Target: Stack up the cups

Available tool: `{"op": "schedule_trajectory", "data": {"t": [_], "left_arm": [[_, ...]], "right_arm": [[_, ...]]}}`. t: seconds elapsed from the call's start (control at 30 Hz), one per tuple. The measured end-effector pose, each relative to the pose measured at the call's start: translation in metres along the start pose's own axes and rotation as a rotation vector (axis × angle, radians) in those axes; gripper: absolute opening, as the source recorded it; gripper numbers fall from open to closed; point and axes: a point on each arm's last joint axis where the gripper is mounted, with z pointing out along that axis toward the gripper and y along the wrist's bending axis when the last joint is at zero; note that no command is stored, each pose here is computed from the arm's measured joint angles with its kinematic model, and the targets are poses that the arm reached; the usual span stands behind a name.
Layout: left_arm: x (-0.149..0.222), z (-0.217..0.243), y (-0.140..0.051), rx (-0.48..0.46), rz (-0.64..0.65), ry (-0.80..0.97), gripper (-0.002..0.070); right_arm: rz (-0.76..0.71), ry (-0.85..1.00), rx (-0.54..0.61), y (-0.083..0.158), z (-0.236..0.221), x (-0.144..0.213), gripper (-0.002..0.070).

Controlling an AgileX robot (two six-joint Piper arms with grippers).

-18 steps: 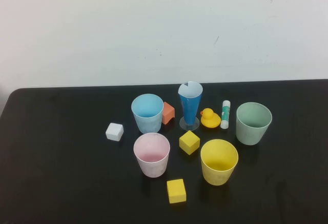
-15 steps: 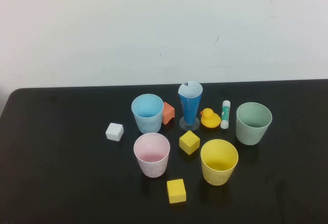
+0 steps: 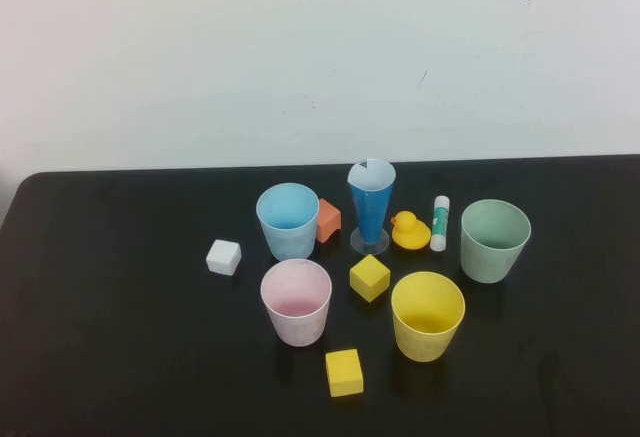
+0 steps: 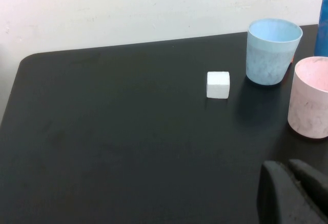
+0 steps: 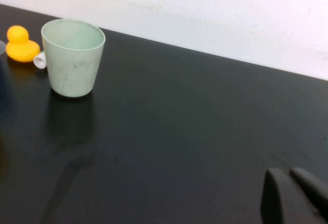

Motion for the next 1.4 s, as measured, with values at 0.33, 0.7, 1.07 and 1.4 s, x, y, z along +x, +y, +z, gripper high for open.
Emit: {"op": "schedule_trajectory", "data": {"t": [0.33, 0.7, 1.07, 1.4], "left_arm": [[0.000, 0.000, 0.000, 0.000, 0.001, 0.000, -0.0002], [-0.006, 0.000, 0.000, -0.001, 0.001, -0.071, -0.0002], [-0.045, -0.012, 0.001, 0.004, -0.041, -0.527, -0.0002], [-0.061, -0.024, 0.001, 0.048, -0.150, -0.743, -0.0002]], "right_arm": [[0.000, 0.000, 0.000, 0.000, 0.000, 0.000, -0.0003], [-0.004, -0.006, 0.002, 0.000, 0.000, -0.001, -0.0003], [-0.012, -0.501, 0.061, -0.005, -0.011, -0.043, -0.0003], [0.010, -0.741, 0.103, -0.009, -0.024, -0.061, -0.0003]]}}
